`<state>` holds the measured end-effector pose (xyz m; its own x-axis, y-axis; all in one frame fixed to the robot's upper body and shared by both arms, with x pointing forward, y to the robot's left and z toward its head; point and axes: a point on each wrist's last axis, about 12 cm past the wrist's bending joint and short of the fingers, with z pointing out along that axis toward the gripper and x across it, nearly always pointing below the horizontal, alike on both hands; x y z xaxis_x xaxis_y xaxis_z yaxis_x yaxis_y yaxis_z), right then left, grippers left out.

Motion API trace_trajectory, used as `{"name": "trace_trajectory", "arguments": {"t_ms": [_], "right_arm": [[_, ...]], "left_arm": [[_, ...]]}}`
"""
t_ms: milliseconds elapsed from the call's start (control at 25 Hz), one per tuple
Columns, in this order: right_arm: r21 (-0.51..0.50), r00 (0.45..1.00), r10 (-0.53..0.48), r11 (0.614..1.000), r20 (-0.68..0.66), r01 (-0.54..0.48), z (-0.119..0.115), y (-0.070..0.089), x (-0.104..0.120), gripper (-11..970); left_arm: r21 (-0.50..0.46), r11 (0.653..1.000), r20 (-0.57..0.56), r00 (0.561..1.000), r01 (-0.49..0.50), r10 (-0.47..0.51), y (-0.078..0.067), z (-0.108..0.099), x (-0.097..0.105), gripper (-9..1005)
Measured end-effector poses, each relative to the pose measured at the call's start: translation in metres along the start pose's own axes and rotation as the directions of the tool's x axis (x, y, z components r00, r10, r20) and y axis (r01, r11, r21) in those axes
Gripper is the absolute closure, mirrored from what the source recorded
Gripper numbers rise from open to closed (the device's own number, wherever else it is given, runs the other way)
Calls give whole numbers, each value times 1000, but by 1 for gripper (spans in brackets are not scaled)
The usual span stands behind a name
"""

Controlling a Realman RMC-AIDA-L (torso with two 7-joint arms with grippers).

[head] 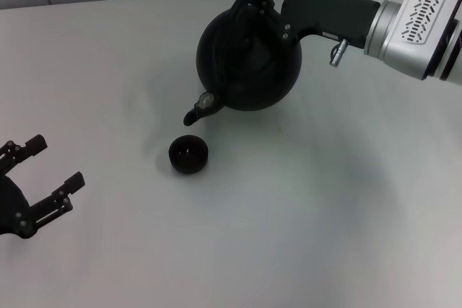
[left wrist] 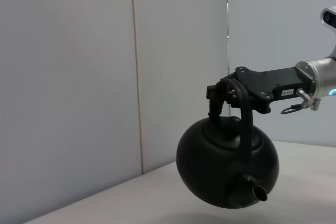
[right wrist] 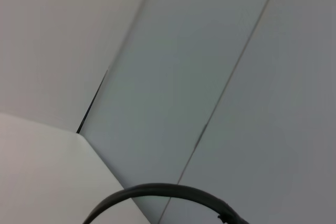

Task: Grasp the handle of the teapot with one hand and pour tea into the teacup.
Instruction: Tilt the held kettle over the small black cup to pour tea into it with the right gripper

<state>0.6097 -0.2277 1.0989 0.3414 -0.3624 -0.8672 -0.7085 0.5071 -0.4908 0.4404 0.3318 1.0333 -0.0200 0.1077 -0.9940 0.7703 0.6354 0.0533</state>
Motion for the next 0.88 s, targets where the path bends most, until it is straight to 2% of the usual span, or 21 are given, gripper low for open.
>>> {"name": "trace_trajectory", "arguments": {"t_ms": [880], "right_arm": [[-65, 980, -196, 979, -23, 195, 3, -2, -3, 878]], "left_arm": [[-18, 1000, 17, 1000, 3, -3, 2, 0, -2, 191]]}}
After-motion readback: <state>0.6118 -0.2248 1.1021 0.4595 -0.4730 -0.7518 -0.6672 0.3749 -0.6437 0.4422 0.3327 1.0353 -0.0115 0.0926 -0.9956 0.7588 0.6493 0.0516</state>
